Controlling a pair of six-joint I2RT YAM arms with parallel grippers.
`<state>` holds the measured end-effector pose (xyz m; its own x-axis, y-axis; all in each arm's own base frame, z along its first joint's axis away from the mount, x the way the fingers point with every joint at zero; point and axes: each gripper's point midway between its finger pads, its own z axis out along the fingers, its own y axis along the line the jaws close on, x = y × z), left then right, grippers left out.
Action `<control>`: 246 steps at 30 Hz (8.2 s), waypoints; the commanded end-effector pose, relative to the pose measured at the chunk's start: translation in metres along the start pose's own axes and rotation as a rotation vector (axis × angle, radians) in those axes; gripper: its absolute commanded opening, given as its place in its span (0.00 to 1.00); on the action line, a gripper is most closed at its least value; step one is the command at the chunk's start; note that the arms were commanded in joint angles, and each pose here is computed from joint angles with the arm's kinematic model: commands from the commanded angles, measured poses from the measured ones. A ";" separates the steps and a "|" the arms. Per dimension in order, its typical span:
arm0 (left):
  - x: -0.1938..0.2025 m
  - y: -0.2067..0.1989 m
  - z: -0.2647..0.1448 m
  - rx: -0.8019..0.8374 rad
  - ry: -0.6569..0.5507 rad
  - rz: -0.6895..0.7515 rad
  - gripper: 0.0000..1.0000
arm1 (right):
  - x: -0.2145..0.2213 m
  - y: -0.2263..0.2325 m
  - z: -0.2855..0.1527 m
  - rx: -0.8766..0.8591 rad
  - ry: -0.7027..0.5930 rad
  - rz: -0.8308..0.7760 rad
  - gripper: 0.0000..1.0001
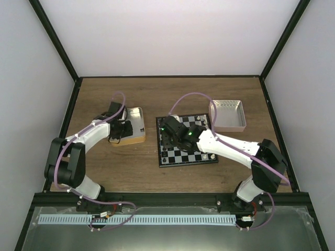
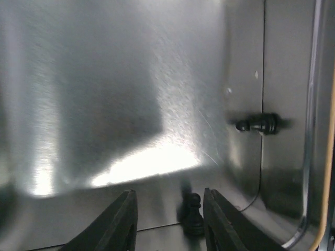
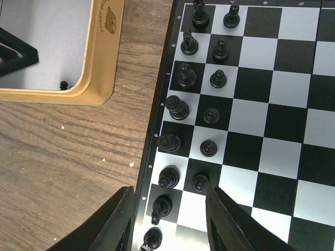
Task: Set up the chess pieces on the board
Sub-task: Adjust the storage box at the center of the board, then pick up the chess piece from the storage box, then place the chess piece on the chessboard.
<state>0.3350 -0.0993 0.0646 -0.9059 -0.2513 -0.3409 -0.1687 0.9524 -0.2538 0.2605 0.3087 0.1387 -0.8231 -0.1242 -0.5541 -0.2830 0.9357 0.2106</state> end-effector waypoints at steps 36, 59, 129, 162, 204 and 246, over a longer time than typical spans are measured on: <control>-0.069 -0.044 0.043 0.139 -0.137 -0.097 0.25 | -0.014 -0.001 -0.013 -0.023 -0.062 0.059 0.37; -0.101 -0.044 0.010 -0.036 -0.064 0.873 0.57 | -0.016 0.006 -0.025 -0.075 -0.059 0.067 0.37; -0.093 0.048 -0.031 -0.242 -0.079 0.162 0.34 | -0.016 0.001 -0.043 -0.128 -0.124 0.088 0.37; -0.064 -0.061 0.078 -0.014 -0.038 0.374 0.31 | -0.015 -0.018 -0.030 -0.108 -0.156 0.180 0.38; 0.016 -0.208 -0.150 0.651 -0.522 0.967 0.04 | -0.086 0.010 -0.121 -0.591 -0.285 0.174 0.60; 0.048 -0.212 -0.252 0.899 -0.876 0.949 0.63 | -0.102 0.038 -0.179 -0.888 -0.400 0.203 0.03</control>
<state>0.2354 -0.2720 0.2888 0.0805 0.2812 -0.9563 0.8754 0.4389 0.2027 0.2444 0.3098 0.2920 -0.8130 0.1578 -0.5604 -0.4672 0.3975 0.7897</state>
